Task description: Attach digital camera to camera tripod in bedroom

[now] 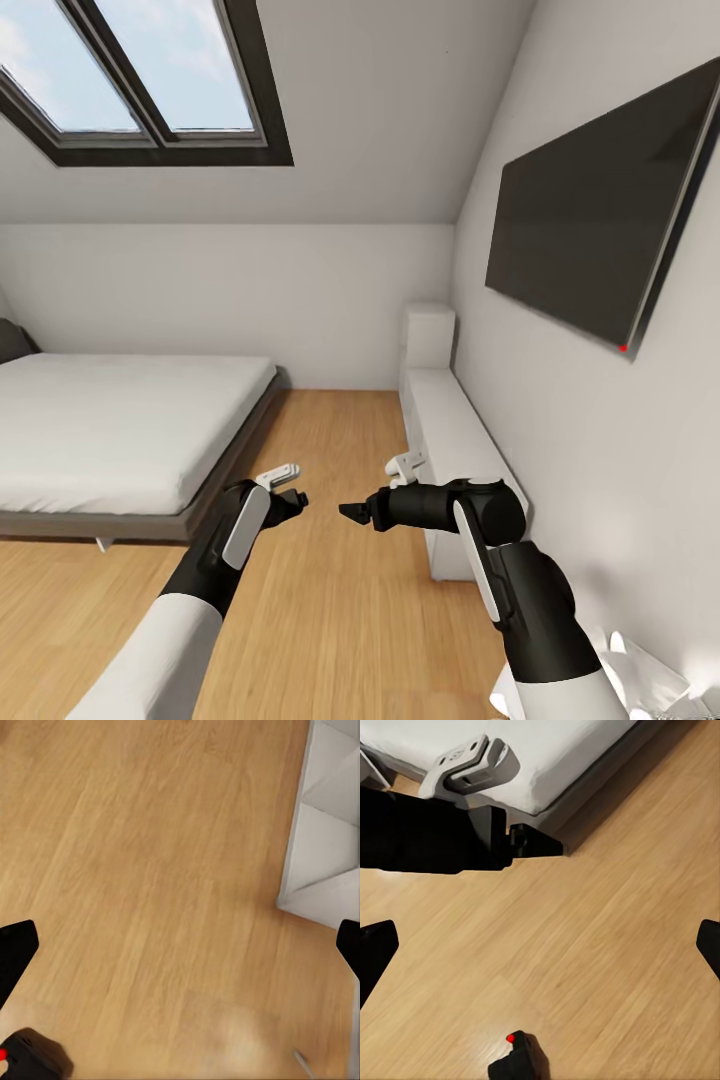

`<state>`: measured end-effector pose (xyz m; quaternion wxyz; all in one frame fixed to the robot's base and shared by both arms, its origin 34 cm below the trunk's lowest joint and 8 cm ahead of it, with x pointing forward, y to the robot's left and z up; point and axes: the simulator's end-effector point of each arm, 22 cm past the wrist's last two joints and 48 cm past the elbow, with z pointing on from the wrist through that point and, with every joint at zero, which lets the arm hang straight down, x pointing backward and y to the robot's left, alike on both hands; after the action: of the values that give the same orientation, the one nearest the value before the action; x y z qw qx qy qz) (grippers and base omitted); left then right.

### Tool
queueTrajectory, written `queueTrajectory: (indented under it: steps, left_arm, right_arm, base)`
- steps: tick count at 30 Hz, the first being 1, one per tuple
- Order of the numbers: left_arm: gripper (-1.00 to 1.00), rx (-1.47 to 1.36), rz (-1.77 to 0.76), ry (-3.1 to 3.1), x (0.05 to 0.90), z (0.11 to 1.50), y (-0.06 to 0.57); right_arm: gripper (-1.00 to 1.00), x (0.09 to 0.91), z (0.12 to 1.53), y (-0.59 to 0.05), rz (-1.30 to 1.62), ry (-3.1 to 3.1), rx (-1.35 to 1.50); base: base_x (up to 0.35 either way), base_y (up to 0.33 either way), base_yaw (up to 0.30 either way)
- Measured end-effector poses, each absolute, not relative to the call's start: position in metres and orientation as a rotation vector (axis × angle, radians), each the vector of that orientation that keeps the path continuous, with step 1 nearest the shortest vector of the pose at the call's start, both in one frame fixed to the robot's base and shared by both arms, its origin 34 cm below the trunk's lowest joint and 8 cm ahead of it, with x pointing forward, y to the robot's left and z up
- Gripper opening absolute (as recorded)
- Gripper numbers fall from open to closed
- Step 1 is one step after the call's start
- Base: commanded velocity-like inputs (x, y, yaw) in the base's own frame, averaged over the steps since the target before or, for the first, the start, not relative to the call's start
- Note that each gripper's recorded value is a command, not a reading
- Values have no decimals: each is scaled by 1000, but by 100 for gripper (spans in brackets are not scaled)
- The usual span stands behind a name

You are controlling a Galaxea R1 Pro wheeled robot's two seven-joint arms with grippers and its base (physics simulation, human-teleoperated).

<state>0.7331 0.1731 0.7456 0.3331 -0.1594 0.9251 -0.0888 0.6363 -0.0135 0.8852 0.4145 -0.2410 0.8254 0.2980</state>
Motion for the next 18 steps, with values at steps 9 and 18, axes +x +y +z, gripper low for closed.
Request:
queueTrajectory:
  steps: [9, 18]
  left_arm:
    - [100, -435, -252, 2418, 730, 727, 171]
    - [100, -480, -443, 2413, 727, 713, 146]
  right_arm:
    - [100, 635, 866, -18, 741, 2078, -607]
    - [100, 633, 847, -21, 734, 2081, -608]
  base:
    - [0, 0, 0]
    - [0, 0, 0]
